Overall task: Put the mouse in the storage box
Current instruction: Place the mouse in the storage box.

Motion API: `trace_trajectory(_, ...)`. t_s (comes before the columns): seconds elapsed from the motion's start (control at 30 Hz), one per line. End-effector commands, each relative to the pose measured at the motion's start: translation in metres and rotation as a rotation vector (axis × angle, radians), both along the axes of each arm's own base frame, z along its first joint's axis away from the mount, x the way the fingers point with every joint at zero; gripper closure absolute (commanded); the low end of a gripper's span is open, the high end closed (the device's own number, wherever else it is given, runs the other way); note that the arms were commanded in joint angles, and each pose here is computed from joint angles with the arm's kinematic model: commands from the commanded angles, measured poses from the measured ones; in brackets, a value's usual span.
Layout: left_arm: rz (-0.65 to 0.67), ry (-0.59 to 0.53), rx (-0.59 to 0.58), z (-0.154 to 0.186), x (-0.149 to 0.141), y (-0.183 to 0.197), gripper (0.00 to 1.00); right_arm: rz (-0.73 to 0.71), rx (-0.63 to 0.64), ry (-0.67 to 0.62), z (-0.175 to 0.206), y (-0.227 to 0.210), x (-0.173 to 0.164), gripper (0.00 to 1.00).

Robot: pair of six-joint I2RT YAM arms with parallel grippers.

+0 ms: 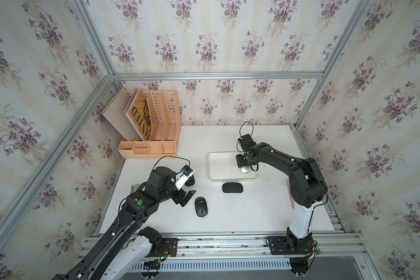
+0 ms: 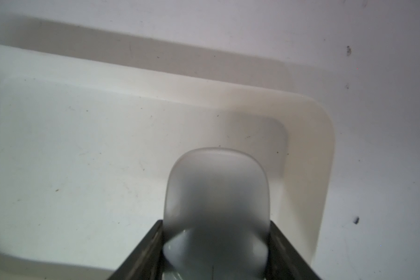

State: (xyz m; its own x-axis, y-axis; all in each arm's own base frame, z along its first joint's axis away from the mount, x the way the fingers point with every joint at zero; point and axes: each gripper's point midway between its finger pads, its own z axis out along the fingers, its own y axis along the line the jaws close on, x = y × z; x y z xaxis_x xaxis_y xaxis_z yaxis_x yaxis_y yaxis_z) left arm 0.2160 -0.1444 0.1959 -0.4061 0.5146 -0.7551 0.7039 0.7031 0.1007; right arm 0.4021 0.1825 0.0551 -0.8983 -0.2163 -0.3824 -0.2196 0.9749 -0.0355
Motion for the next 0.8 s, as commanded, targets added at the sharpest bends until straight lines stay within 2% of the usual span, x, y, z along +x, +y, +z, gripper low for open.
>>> trace_trajectory(0.0, -0.005, -0.022, -0.002, 0.003, 0.004, -0.002, 0.01, -0.002, -0.052, -0.03, 0.0, -0.007, 0.009, 0.54)
trace_trajectory(0.4, -0.008, -0.019, -0.004, 0.003, 0.004, -0.003, 0.01, -0.032, -0.061, -0.006, -0.022, -0.011, 0.012, 0.54)
trace_trajectory(0.6, -0.007, -0.022, -0.005, 0.003, 0.004, -0.002, 0.01, -0.045, -0.068, -0.004, -0.023, -0.014, 0.01, 0.41)
trace_trajectory(0.77, -0.007, -0.026, -0.006, 0.004, 0.003, -0.002, 0.01, -0.054, -0.074, -0.016, -0.019, -0.016, 0.01, 0.37)
